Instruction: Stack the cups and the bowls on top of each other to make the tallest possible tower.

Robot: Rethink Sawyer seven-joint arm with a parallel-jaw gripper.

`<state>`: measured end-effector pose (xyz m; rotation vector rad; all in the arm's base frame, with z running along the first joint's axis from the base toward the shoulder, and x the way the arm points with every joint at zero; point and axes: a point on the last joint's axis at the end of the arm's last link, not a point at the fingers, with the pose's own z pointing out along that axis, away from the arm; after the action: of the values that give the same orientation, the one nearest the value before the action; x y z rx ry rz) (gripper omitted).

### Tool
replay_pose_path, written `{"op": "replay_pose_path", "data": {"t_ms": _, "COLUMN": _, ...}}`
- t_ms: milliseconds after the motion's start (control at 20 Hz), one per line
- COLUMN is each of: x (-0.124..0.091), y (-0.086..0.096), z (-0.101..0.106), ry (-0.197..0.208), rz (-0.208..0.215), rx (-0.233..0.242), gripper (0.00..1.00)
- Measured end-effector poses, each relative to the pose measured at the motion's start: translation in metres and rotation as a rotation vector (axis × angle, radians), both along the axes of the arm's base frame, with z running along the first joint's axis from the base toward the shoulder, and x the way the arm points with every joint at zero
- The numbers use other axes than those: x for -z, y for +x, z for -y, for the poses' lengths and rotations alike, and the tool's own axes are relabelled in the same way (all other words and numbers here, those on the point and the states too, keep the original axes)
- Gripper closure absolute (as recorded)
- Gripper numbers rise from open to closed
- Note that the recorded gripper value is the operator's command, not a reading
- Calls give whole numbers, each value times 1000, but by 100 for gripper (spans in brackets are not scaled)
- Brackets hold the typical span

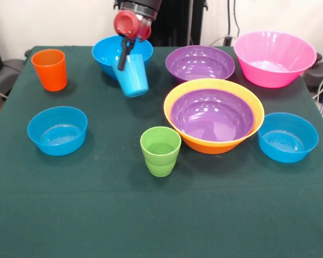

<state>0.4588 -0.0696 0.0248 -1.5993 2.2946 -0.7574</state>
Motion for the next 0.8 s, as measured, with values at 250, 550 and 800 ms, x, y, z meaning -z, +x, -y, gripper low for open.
{"op": "replay_pose_path", "data": {"t_ms": 250, "x": -16, "y": 5, "z": 20, "ry": 17, "rz": -34, "rx": 41, "gripper": 100}}
{"op": "replay_pose_path", "data": {"t_ms": 550, "x": -31, "y": 14, "z": 34, "ry": 41, "rz": -82, "rx": 116, "gripper": 100}}
{"op": "replay_pose_path", "data": {"t_ms": 800, "x": -41, "y": 29, "z": 42, "ry": 88, "rz": -155, "rx": 191, "gripper": 100}}
